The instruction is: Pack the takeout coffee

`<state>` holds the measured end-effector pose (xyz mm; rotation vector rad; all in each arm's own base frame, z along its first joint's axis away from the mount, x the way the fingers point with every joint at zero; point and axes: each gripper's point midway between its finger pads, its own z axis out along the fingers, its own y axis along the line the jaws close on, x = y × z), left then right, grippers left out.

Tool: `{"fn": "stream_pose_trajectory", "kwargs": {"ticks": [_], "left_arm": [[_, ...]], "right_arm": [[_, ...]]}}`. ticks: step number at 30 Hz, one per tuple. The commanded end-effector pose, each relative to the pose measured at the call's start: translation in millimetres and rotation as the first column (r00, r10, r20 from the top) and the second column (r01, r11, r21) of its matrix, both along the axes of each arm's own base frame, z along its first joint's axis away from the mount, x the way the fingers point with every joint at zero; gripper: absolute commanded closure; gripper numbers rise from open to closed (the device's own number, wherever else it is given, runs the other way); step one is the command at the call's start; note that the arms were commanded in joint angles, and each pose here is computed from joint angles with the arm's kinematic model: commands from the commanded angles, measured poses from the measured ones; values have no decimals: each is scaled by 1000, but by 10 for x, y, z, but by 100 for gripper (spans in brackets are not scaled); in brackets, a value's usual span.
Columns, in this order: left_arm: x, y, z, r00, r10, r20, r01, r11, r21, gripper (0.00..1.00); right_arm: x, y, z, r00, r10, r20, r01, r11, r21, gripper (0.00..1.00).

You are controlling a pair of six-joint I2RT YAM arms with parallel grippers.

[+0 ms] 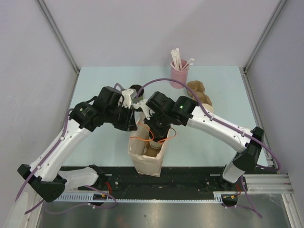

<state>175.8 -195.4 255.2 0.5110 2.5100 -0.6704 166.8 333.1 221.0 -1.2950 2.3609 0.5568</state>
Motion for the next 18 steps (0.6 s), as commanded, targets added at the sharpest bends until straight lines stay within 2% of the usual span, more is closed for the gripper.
{"fn": "stream_pose_trajectory", "kwargs": {"ticks": [1, 4, 9, 14, 18], "left_arm": [[-101, -215, 348, 986, -133, 104, 148, 978, -150, 66], [-147, -187, 389, 986, -147, 76, 159, 970, -186, 62], [-325, -148, 82, 985, -168, -26, 160, 969, -187, 65], [-352, -171, 18, 982, -185, -50, 172, 966, -192, 64], [-351, -192, 76, 983, -177, -48, 164, 963, -213, 73]], "right_arm": [[45, 70, -117, 1000, 16, 13, -15, 998, -55, 100], [46, 138, -70, 997, 64, 36, -62, 996, -59, 100], [0, 273, -39, 981, 179, 72, -173, 982, -76, 100], [-22, 302, -114, 964, 253, 77, -243, 963, -119, 100], [-77, 415, -86, 944, 317, 94, -307, 946, -108, 100]]}}
